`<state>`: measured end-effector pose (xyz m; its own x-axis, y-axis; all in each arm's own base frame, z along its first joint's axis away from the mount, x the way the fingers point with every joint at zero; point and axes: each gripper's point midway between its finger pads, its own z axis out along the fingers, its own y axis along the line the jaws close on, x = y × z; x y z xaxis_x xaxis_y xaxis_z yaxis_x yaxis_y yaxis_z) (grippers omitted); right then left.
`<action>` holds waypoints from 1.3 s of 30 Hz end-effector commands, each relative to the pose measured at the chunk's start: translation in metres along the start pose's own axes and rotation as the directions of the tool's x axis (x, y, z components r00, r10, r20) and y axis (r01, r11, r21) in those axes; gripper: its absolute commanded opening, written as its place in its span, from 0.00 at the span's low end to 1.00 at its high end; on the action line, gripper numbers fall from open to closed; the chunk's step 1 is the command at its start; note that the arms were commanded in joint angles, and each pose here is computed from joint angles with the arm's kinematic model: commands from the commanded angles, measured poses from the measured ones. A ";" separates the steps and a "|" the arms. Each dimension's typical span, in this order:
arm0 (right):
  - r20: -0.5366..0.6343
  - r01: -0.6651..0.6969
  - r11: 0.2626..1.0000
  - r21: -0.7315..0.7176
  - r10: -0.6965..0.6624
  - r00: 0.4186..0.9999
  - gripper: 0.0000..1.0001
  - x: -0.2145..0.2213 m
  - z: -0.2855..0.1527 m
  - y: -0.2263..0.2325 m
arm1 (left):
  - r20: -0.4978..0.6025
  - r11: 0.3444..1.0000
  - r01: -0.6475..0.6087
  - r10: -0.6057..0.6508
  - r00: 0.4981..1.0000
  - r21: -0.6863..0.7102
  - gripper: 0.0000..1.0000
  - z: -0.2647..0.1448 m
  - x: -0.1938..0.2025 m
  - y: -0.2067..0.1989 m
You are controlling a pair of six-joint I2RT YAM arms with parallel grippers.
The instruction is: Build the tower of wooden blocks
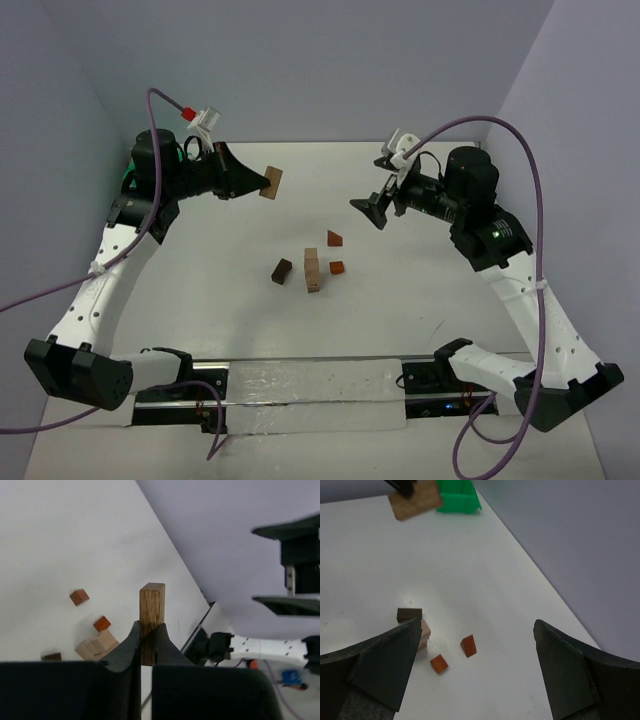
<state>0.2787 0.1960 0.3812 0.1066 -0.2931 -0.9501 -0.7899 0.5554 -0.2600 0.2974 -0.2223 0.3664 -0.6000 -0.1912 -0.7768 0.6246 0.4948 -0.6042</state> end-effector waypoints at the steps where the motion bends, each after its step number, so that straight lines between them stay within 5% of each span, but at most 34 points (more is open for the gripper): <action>1: 0.056 -0.005 0.992 -0.130 0.012 0.998 1.00 -0.037 0.016 0.034 | 0.055 0.925 0.342 -0.338 0.940 -0.164 0.00 0.005 0.003 0.022; 10: -0.001 -0.048 0.947 -0.317 0.050 0.999 1.00 -0.032 0.052 0.081 | -0.076 0.864 0.454 -0.479 0.875 -0.219 0.00 0.013 0.052 0.030; 16: -0.071 -0.034 0.898 -0.439 0.003 0.997 1.00 -0.015 0.070 0.115 | -0.169 0.911 0.326 -0.373 0.912 -0.254 0.00 0.024 0.073 0.019; 27: -0.105 0.149 0.913 -0.379 -0.203 0.974 1.00 0.026 0.080 0.120 | -0.164 0.937 0.157 -0.216 0.962 -0.311 0.00 0.024 0.084 0.011; 39: -0.114 0.113 0.947 -0.299 -0.153 0.982 1.00 0.031 0.096 0.111 | -0.180 0.944 0.181 -0.235 0.955 -0.275 0.00 0.020 0.090 0.003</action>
<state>0.2460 0.3171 0.2820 0.1246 -0.5280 -0.8401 -0.9391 0.2105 -0.2716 0.2632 -0.2540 0.2698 -0.8321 -0.1398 -0.5367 0.2976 0.7039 -0.6449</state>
